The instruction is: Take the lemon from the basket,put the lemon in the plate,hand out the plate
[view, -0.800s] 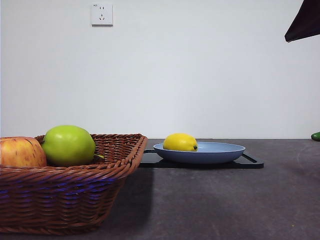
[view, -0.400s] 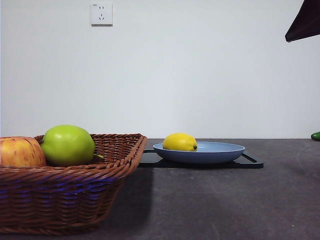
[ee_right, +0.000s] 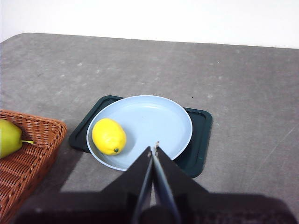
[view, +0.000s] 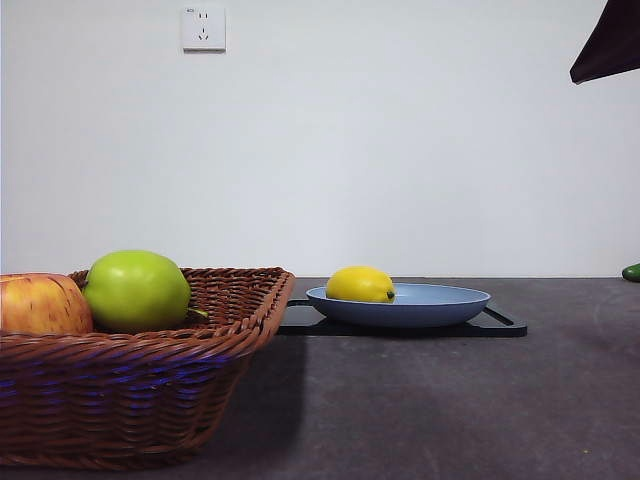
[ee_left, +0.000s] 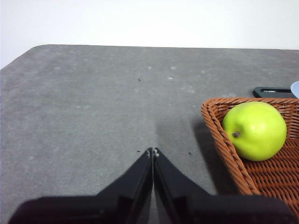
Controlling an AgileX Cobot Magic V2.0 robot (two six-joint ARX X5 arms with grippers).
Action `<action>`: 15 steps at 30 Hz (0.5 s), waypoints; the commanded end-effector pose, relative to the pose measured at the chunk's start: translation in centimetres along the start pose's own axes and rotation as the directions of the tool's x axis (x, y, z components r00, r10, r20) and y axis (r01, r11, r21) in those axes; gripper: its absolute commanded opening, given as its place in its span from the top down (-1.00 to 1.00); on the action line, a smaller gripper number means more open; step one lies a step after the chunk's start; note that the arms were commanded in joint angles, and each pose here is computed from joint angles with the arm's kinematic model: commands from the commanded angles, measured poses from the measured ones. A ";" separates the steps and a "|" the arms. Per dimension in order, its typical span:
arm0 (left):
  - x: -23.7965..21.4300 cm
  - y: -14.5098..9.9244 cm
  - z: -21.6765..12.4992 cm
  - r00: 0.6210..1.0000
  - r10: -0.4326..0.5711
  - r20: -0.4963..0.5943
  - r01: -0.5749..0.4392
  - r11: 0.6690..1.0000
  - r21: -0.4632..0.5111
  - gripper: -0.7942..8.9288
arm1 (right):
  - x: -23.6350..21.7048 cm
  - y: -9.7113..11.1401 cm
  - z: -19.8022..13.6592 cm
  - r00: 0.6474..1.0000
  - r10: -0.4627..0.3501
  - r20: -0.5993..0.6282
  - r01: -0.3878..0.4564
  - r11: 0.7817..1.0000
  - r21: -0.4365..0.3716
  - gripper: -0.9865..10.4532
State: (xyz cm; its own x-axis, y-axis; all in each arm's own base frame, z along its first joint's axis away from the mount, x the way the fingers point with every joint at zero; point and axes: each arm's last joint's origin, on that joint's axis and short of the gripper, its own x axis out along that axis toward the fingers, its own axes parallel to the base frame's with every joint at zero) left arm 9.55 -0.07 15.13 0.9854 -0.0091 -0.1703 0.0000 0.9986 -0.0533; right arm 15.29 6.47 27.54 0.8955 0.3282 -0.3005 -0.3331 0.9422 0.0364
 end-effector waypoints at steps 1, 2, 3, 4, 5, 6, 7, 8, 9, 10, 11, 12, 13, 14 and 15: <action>0.1 0.1 -0.3 1.000 0.008 -0.008 -0.008 1.000 -0.007 0.82 | 0.0 0.1 0.3 1.000 0.000 0.013 0.000 1.000 0.005 0.82; 0.1 0.1 -0.3 1.000 0.008 -0.007 -0.008 1.000 -0.008 0.82 | 0.0 0.1 0.3 1.000 0.000 0.013 0.000 1.000 0.005 0.82; 0.1 0.1 -0.3 1.000 0.007 -0.006 -0.008 1.000 -0.008 0.82 | 0.0 0.1 0.3 1.000 0.000 0.013 0.000 1.000 0.005 0.82; 0.1 0.1 -0.3 1.000 0.006 -0.005 -0.006 1.000 -0.008 0.82 | 0.0 0.1 0.3 1.000 0.000 0.013 0.000 1.000 0.005 0.82; 0.1 0.1 -0.3 1.000 0.006 -0.005 -0.006 1.000 -0.008 0.82 | 0.0 0.1 0.3 1.000 0.000 0.013 0.000 1.000 0.005 0.82; 0.1 0.1 -0.3 1.000 0.007 -0.005 -0.007 1.000 -0.008 0.82 | 0.0 0.1 0.3 1.000 0.000 0.013 0.000 1.000 0.005 0.82; 0.1 0.1 -0.3 1.000 0.007 -0.004 -0.007 1.000 -0.008 0.82 | 0.0 0.1 0.3 1.000 0.000 0.013 0.000 1.000 0.005 0.82; 0.1 0.1 -0.3 1.000 0.006 -0.004 -0.006 1.000 -0.008 0.82 | 0.0 0.1 0.3 1.000 0.000 0.013 0.000 1.000 0.005 0.82; 0.1 0.1 -0.3 1.000 0.007 -0.004 -0.007 1.000 -0.008 0.82 | 0.0 0.1 0.3 1.000 0.000 0.013 0.000 1.000 0.005 0.82; 0.1 0.1 -0.3 1.000 0.007 -0.004 -0.007 1.000 -0.008 0.82 | 0.0 0.1 0.3 1.000 0.000 0.013 0.000 1.000 0.005 0.82; 0.1 0.1 -0.3 1.000 0.007 -0.004 -0.007 1.000 -0.008 0.82 | 0.0 0.1 0.3 1.000 0.000 0.013 0.000 1.000 0.005 0.82; 0.1 0.1 -0.3 1.000 0.007 -0.004 -0.007 1.000 -0.008 0.82 | 0.0 0.1 0.3 1.000 0.000 0.013 0.000 1.000 0.005 0.82; 0.1 0.1 -0.3 1.000 0.007 -0.004 -0.007 1.000 -0.008 0.82 | 0.0 0.1 0.3 1.000 0.000 0.013 0.000 1.000 0.005 0.82; 0.1 0.1 -0.3 1.000 0.007 -0.004 -0.007 1.000 -0.007 0.82 | 0.0 0.1 0.3 1.000 0.000 0.013 0.000 1.000 0.005 0.82; 0.1 0.1 -0.3 1.000 0.007 -0.004 -0.007 1.000 -0.008 0.82 | 0.0 0.1 0.3 1.000 0.000 0.013 0.000 1.000 0.005 0.82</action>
State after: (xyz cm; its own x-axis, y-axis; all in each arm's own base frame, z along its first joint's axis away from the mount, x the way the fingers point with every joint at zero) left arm 9.55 -0.03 15.13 0.9854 -0.0057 -0.1703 -0.0035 0.9986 -0.0533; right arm 15.29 6.47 27.54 0.8955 0.3282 -0.3005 -0.3331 0.9422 0.0364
